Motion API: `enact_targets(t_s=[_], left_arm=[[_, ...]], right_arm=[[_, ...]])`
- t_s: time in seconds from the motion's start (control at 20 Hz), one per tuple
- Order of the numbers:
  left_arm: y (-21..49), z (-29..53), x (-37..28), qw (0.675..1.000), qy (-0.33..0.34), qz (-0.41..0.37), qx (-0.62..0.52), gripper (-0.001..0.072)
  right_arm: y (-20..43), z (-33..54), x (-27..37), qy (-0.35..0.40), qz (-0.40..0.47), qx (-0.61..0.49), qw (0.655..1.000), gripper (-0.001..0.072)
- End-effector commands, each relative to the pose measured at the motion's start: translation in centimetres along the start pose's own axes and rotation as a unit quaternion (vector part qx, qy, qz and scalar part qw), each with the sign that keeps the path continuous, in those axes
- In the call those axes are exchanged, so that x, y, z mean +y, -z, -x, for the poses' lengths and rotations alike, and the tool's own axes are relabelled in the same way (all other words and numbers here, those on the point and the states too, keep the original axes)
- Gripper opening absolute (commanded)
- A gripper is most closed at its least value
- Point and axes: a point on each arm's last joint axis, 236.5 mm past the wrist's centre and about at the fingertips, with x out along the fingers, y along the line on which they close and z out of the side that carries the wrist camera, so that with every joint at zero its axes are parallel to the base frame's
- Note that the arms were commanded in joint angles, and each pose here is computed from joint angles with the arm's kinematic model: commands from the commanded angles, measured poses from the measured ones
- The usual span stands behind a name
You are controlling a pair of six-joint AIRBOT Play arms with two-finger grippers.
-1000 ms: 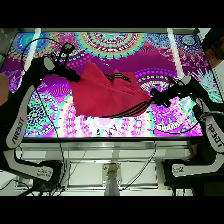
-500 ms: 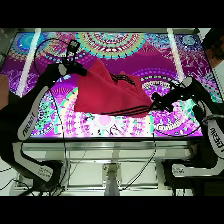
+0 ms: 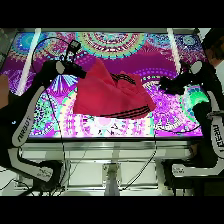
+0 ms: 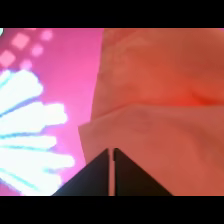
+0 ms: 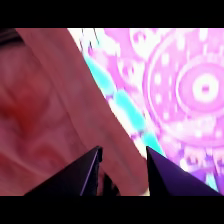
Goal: Fold the clothes and pants, and hang the long-sleeved shirts on hangers.
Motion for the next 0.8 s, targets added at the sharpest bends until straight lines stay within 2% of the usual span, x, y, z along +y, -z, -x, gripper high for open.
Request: enact_targets(t_s=[0.0,0.1,0.2,0.25,0.3,0.4,0.5,0.75], left_arm=[[0.0,3.7,-2.4,0.997,0.052,0.053,0.023,0.0007],[-1.4,6.3,-5.5,0.985,0.134,0.111,0.008,0.0007],[-3.5,9.9,-9.5,0.959,0.249,0.133,-0.021,0.0008],[-4.6,11.9,-11.1,0.94,0.302,0.156,-0.033,0.0009],[-5.6,14.0,-12.3,0.917,0.353,0.18,-0.045,0.0019],[-6.7,16.9,-13.7,0.888,0.412,0.197,-0.055,0.0024],[-6.9,17.5,-14.0,0.882,0.423,0.198,-0.056,0.0241],[-7.2,17.8,-14.5,0.878,0.431,0.2,-0.059,0.0246]], right_arm=[[-5.6,0.7,1.8,-0.052,-0.047,-0.075,0.995,0.0334],[-5.5,-1.8,3.8,-0.15,-0.065,-0.021,0.986,0.0334],[-5.7,-3.5,6.2,-0.259,-0.076,0.024,0.963,0.0356],[-5.9,-4.4,6.9,-0.297,-0.084,0.039,0.95,0.0446],[-5.8,-5.6,7.1,-0.311,-0.081,0.054,0.945,0.0497],[-5.2,-9.0,6.5,-0.291,-0.065,0.067,0.952,0.0545],[-5.1,-12.1,5.5,-0.255,-0.058,0.061,0.963,0.0546],[-5.0,-15.2,6.1,-0.24,-0.041,0.066,0.968,0.0544]])
